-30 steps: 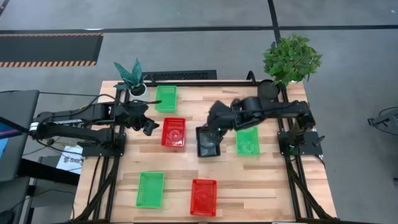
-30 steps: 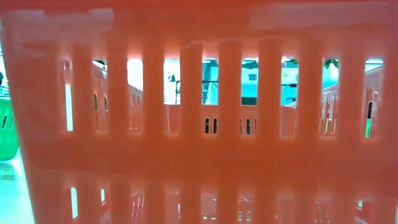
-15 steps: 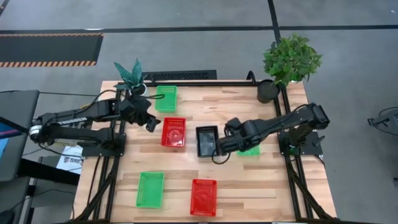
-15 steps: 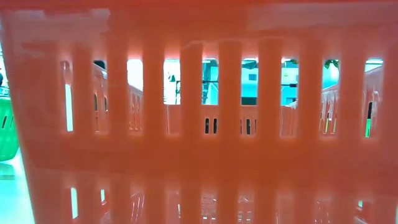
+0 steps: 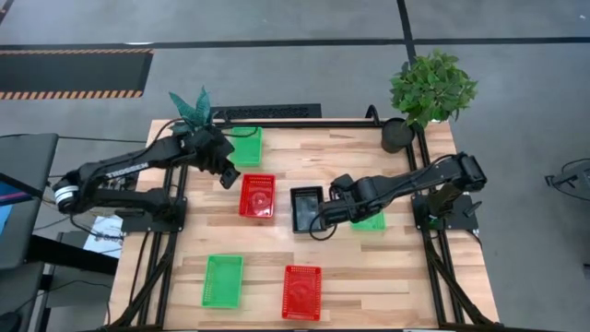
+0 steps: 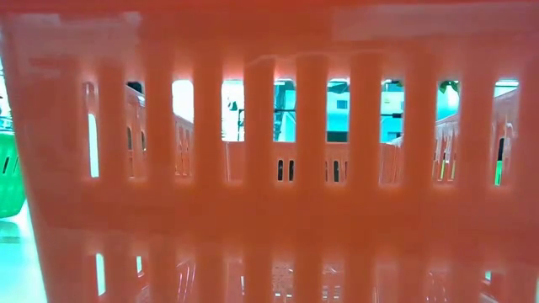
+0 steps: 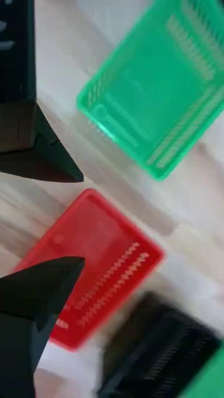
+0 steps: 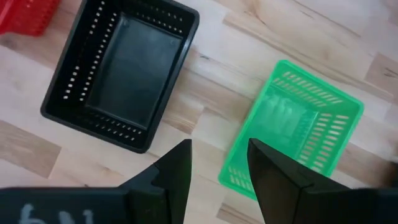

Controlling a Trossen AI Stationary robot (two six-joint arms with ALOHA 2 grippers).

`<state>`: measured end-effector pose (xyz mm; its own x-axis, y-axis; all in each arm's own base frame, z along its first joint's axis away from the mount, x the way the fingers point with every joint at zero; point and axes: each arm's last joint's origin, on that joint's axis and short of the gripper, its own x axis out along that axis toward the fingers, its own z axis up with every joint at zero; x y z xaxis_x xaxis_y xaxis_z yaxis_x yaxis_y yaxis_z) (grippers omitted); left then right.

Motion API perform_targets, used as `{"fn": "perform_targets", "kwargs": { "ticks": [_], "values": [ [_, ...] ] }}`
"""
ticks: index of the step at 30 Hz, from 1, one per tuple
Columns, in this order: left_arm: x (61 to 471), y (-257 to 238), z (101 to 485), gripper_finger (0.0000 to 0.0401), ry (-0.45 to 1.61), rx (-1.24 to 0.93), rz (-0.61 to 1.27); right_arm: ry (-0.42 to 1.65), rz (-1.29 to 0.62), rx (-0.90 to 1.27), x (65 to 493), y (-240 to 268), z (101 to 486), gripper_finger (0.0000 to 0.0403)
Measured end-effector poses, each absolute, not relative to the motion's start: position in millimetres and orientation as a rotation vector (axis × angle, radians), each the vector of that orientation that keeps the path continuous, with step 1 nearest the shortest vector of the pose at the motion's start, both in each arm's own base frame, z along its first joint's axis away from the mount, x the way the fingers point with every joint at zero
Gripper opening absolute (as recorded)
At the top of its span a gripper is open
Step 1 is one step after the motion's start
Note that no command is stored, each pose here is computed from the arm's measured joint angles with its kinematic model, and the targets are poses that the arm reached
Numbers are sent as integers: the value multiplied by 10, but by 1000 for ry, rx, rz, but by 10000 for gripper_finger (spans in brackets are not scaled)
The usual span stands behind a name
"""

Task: Stack baskets by color
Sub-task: Stack the top green basket on the right green basket

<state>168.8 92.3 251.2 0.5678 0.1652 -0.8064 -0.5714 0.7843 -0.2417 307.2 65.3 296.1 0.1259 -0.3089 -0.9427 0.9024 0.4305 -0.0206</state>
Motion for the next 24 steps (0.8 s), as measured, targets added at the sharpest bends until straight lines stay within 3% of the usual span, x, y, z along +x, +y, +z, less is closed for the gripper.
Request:
{"fn": "perform_targets", "kwargs": {
  "ticks": [14, 24],
  "values": [
    [1718, 1183, 2249, 193, 1090, -229, 359, 1089, -993, 690, 3080, 653, 2961, 171],
    [1684, 1243, 2253, 193, 1075, -237, 360, 1068, -1122, 752, 3141, 448, 2888, 167]
  ]
}}
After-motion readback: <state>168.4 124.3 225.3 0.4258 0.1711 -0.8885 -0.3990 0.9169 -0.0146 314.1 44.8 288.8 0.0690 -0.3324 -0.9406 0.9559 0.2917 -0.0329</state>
